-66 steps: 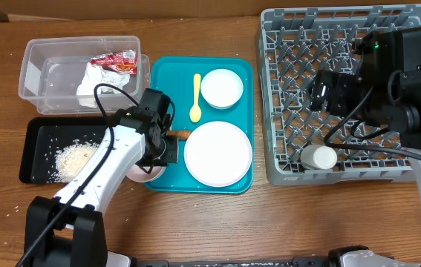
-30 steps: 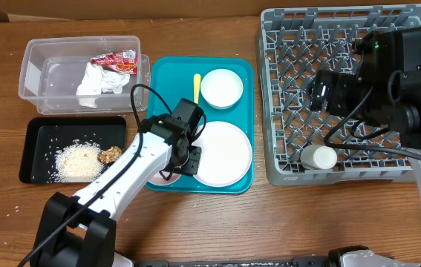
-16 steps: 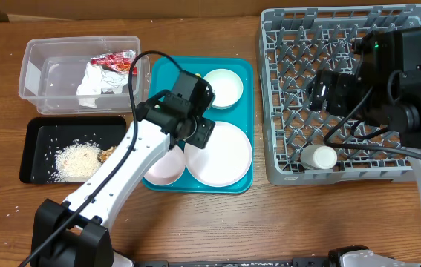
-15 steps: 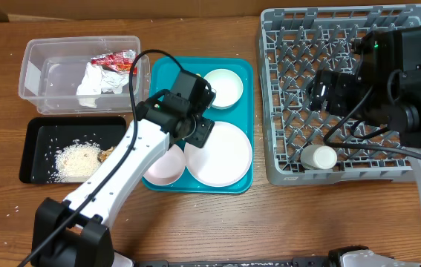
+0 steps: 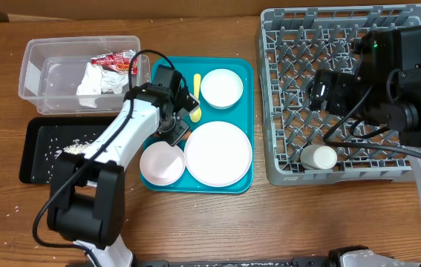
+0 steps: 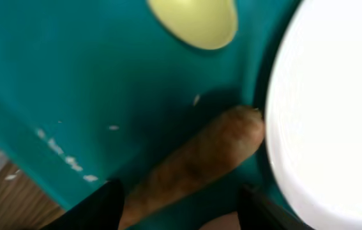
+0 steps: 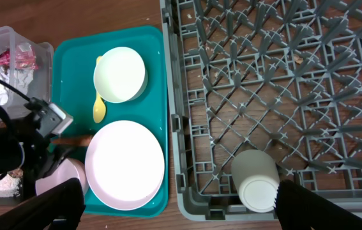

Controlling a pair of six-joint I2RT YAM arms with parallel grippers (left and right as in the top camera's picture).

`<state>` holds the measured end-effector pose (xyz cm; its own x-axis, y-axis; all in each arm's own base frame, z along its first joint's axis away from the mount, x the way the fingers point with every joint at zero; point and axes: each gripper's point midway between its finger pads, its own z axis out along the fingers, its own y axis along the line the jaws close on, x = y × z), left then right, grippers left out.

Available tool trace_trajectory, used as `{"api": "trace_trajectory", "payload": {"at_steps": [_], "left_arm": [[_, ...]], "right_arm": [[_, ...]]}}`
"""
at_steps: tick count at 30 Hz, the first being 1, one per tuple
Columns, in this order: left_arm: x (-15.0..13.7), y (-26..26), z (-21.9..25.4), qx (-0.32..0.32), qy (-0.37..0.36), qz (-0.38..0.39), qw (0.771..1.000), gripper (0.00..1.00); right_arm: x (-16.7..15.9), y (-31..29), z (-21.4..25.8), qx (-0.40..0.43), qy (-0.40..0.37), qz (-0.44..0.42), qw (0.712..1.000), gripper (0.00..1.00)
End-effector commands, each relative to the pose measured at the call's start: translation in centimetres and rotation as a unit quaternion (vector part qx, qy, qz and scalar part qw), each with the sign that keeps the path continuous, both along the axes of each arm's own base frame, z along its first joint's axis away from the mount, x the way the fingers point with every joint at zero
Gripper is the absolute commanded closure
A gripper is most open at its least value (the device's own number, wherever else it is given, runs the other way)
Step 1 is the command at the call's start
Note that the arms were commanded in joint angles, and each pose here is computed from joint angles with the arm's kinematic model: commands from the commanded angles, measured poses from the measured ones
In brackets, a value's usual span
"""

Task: Sort waste into correct bins and load items into the dishwasher
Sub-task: 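Reach the left gripper to the carrot and grasp it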

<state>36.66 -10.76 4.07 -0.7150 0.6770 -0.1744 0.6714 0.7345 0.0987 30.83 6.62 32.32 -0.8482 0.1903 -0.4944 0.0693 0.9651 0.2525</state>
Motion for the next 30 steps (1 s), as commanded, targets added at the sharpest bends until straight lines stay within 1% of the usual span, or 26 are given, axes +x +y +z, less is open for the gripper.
{"api": "trace_trajectory", "payload": {"at_steps": [1, 7, 8, 9, 11, 13, 15, 16, 17, 20, 23, 27, 30], "left_arm": [[-0.3, -1.6, -1.0, -0.030, 0.021, -0.043, 0.998, 0.42], [-0.9, -1.2, -3.7, -0.015, 0.055, -0.042, 0.998, 0.43], [-0.9, -1.0, -4.3, -0.008, 0.060, -0.040, 0.997, 0.46], [-1.1, -0.7, -5.2, 0.000, 0.069, -0.038, 0.997, 0.55], [-1.0, -0.4, -5.6, 0.007, 0.071, -0.025, 0.997, 0.59], [-0.7, -0.5, -5.7, 0.002, 0.066, -0.003, 0.998, 0.62], [-0.4, -0.6, -5.6, -0.001, 0.060, 0.007, 0.998, 0.73], [-0.3, -0.6, -5.6, -0.002, 0.058, 0.009, 0.998, 0.82], [-0.2, -0.7, -5.6, -0.003, 0.056, 0.013, 0.998, 0.96], [0.5, -0.8, -4.9, -0.008, 0.050, 0.042, 0.998, 0.96], [1.7, -1.2, -2.9, -0.015, 0.044, 0.073, 0.996, 0.96], [3.7, -1.4, 2.0, -0.027, 0.035, 0.118, 0.992, 0.96], [5.3, -1.5, 7.3, -0.042, 0.015, 0.154, 0.987, 0.96]], "right_arm": [[0.3, 0.0, 0.8, -0.001, -0.014, 0.003, 1.000, 0.02], [0.3, 0.0, 0.7, -0.001, -0.012, 0.003, 1.000, 0.02], [0.3, 0.1, 0.7, -0.001, -0.012, 0.003, 1.000, 0.02], [0.3, 0.1, 0.7, -0.001, -0.011, 0.003, 1.000, 0.02], [0.4, 0.1, 0.6, -0.001, -0.011, 0.003, 1.000, 0.02], [0.4, 0.1, 0.6, -0.001, -0.011, 0.003, 1.000, 0.02], [0.4, 0.1, 0.6, -0.001, -0.011, 0.003, 1.000, 0.02], [0.4, 0.1, 0.6, -0.001, -0.011, 0.003, 1.000, 0.02], [0.4, 0.1, 0.6, -0.001, -0.011, 0.003, 1.000, 0.02], [0.4, 0.1, 0.6, -0.001, -0.011, 0.003, 1.000, 0.02], [0.4, 0.1, 0.6, -0.001, -0.011, 0.003, 1.000, 0.02], [0.4, 0.1, 0.6, -0.001, -0.011, 0.003, 1.000, 0.02], [0.4, 0.1, 0.6, -0.001, -0.011, 0.003, 1.000, 0.02]]}}
